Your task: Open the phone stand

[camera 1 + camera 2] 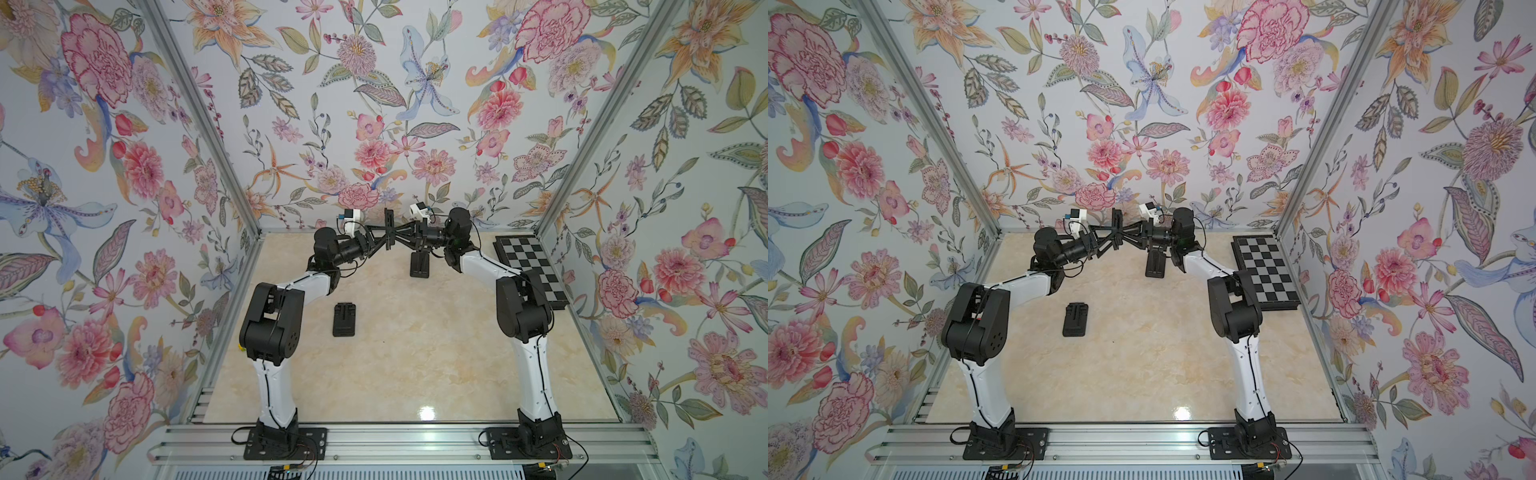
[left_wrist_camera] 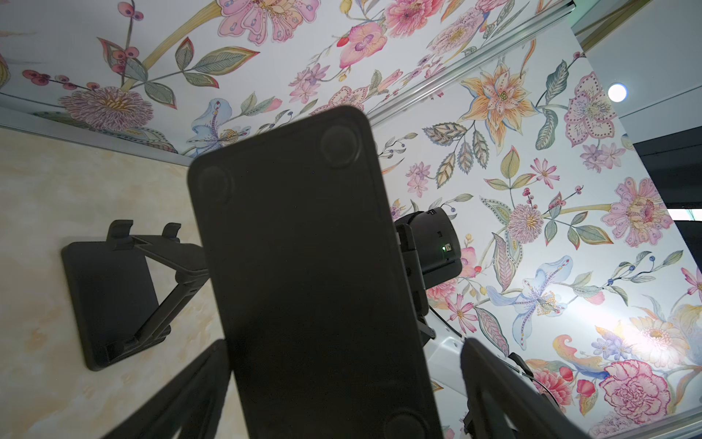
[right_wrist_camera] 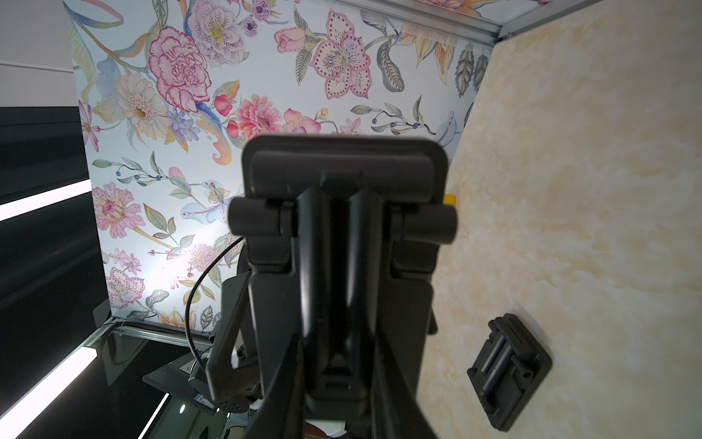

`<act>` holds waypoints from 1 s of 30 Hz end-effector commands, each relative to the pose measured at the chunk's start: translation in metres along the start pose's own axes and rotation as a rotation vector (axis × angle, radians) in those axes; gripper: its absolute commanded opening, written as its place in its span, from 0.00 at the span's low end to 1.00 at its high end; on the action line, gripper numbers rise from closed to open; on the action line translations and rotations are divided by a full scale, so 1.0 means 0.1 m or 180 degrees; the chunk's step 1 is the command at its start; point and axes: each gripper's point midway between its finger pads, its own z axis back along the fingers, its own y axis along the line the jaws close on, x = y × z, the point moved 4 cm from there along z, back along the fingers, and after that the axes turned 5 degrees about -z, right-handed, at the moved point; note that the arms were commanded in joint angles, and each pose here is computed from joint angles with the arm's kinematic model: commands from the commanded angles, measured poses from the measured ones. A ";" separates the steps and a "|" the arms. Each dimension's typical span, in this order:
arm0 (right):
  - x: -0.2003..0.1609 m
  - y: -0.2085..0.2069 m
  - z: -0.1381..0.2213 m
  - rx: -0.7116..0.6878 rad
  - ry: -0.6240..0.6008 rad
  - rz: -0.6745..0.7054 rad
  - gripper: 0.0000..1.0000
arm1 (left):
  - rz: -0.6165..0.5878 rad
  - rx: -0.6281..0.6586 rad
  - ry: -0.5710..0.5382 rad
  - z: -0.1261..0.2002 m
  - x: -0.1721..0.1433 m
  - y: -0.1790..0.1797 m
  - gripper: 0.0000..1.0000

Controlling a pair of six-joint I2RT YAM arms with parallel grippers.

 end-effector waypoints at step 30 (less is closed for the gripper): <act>0.01 0.00 -0.09 0.0094 0.0041 0.0169 0.00 | 0.0062 -0.0164 -0.0111 0.13 0.13 0.10 0.51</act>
